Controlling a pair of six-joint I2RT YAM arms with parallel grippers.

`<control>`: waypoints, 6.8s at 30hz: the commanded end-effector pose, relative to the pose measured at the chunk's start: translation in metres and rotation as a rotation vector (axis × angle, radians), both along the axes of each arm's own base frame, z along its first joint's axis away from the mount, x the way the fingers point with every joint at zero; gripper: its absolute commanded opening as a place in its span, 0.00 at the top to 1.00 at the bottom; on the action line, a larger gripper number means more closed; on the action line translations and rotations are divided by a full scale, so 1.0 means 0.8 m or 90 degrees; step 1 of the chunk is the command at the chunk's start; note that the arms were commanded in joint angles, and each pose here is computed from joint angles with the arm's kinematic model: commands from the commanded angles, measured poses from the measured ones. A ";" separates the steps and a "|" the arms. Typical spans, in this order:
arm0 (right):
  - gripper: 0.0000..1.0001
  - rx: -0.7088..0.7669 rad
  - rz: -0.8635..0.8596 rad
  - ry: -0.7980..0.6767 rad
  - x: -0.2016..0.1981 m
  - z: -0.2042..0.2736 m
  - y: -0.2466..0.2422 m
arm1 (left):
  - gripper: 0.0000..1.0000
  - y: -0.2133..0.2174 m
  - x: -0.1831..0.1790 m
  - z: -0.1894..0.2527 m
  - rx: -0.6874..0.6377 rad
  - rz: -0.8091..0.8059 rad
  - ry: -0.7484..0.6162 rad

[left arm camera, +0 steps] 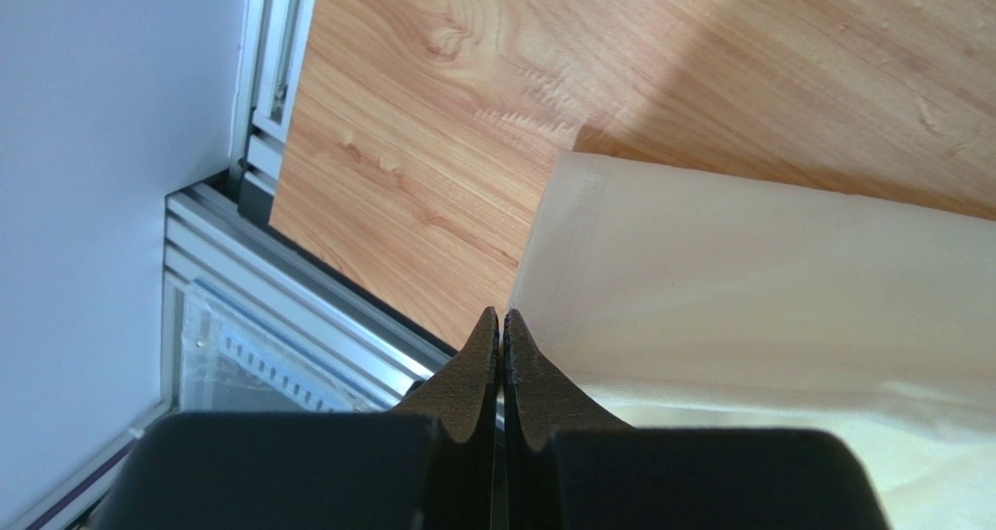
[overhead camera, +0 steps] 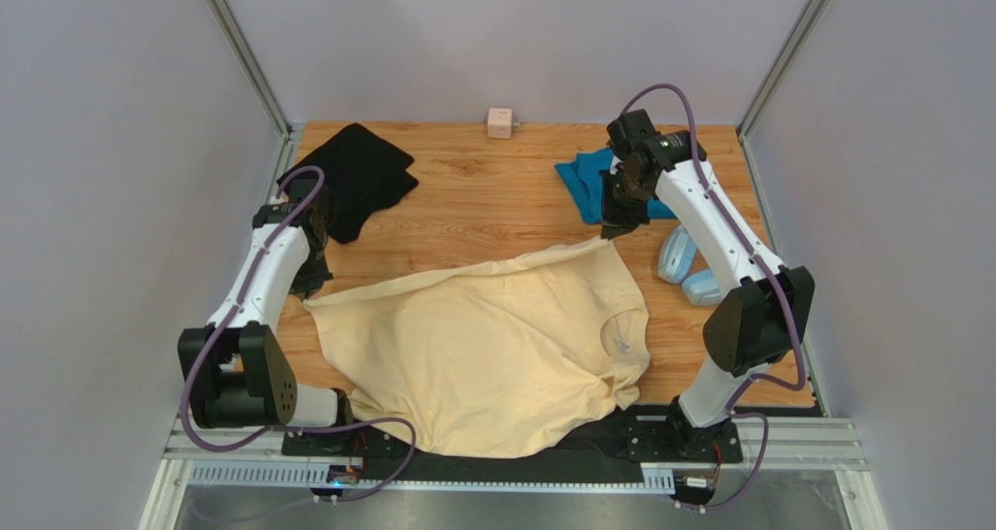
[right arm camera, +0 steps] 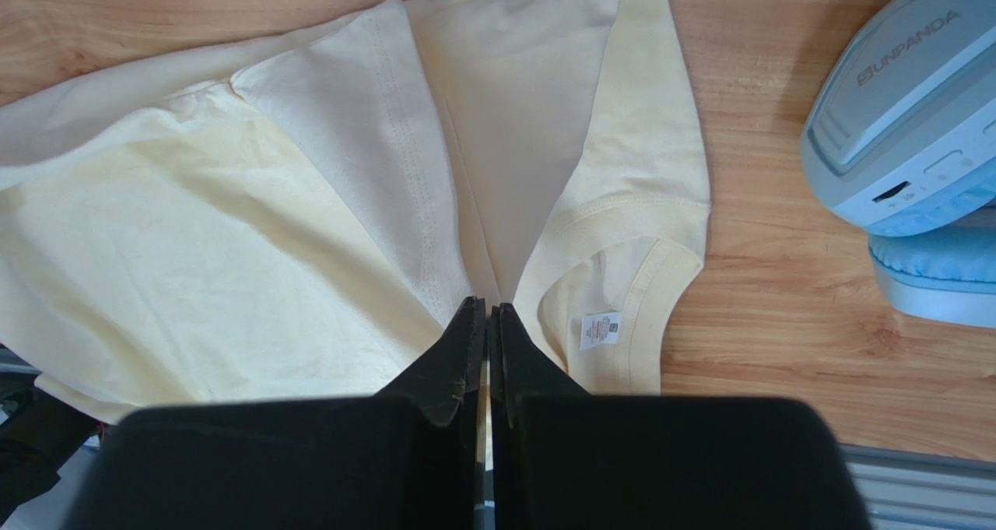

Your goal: Fold and stack the t-shirts

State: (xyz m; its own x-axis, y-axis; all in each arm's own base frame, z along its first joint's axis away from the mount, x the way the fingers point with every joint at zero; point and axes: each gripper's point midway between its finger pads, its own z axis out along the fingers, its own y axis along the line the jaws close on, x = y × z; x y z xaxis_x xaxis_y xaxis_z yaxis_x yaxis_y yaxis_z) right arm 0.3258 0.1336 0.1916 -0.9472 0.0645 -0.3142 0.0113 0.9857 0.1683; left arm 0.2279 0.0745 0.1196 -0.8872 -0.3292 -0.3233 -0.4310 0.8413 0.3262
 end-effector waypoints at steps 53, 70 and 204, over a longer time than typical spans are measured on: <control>1.00 -0.042 0.004 0.148 -0.105 -0.073 -0.032 | 1.00 0.011 -0.016 -0.039 -0.011 0.047 0.132; 0.64 -0.071 -0.016 0.134 -0.114 -0.054 -0.046 | 0.65 0.023 -0.031 -0.030 -0.019 0.089 0.148; 0.62 0.070 0.060 0.209 0.061 -0.194 0.092 | 0.83 -0.125 0.061 -0.068 -0.322 -0.023 0.081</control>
